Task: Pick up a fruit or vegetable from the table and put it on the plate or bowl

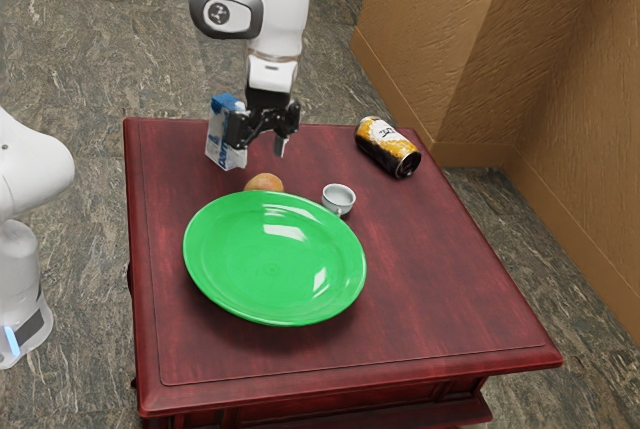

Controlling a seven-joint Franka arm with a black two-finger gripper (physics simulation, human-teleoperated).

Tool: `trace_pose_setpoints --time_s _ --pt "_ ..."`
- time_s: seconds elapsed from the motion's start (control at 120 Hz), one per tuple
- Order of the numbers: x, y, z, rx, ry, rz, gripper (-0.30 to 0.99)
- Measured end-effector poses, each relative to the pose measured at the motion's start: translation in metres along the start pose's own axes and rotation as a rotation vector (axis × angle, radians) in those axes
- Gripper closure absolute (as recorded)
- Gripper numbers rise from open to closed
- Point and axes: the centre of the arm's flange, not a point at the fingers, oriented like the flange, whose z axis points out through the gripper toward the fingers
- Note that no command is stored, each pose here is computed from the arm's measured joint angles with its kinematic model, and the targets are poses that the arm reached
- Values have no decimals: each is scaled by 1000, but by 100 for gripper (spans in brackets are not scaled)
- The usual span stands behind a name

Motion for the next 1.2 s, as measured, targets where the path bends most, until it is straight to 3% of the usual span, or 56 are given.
trace_pose_setpoints --time_s 0.125,0.442,0.9,1.2 --pt "6 3 18 5 1 97 2" --pt "-12 -9 47 -76 1 198 -2" --pt "-36 -27 47 -73 20 248 0" --pt "-17 -19 30 -40 16 328 2"
